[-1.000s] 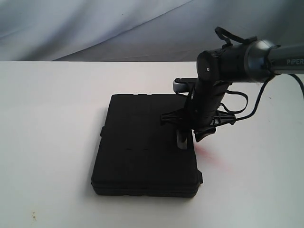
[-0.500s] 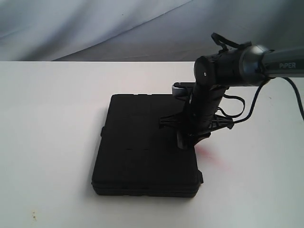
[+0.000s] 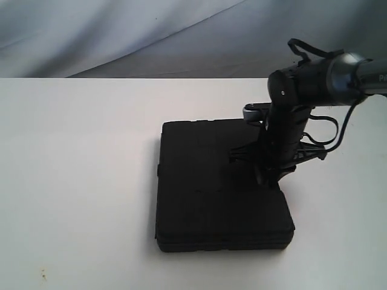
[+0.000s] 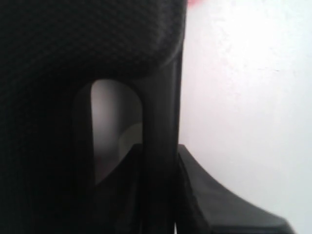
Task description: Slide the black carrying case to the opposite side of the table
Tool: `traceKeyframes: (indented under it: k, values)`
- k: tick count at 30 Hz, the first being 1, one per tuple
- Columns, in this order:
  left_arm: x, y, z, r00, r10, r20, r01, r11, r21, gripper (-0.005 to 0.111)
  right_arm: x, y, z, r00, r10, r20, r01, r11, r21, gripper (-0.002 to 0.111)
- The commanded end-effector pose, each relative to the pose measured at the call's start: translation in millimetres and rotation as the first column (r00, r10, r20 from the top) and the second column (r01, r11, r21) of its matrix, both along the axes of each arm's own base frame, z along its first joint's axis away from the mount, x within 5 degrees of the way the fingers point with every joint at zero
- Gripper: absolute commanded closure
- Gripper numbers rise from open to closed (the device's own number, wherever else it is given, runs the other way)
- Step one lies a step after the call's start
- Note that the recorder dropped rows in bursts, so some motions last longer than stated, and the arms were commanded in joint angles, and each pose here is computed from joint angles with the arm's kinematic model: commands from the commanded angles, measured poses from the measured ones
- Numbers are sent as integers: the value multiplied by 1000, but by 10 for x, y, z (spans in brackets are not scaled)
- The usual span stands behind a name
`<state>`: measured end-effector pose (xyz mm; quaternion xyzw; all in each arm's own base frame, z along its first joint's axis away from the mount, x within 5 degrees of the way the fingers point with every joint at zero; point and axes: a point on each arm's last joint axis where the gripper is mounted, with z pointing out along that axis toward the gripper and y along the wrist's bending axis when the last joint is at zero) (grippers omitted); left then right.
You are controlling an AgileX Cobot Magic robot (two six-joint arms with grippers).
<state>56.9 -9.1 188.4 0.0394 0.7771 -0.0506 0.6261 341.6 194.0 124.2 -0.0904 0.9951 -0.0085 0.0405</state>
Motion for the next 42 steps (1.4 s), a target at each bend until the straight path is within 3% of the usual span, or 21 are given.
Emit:
traceKeyframes:
  k: [1, 10, 23, 42]
  values:
    - [-1, -1, -11, 1000, 1, -1, -1, 1000, -9, 107, 24, -350, 45, 1000, -10, 17, 11, 998, -55, 108]
    - [-1, -1, -11, 1000, 1, -1, -1, 1000, -9, 107, 77, -838, 49, 999, -45, 15, 47, 993, -104, 108]
    - [-1, -1, -11, 1000, 1, -1, -1, 1000, -9, 107, 163, -1151, 72, 996, -85, 17, 86, 991, -105, 108]
    - [-1, -1, -11, 1000, 1, -1, -1, 1000, -9, 107, 176, -1180, 71, 998, -60, 18, 62, 993, -98, 108]
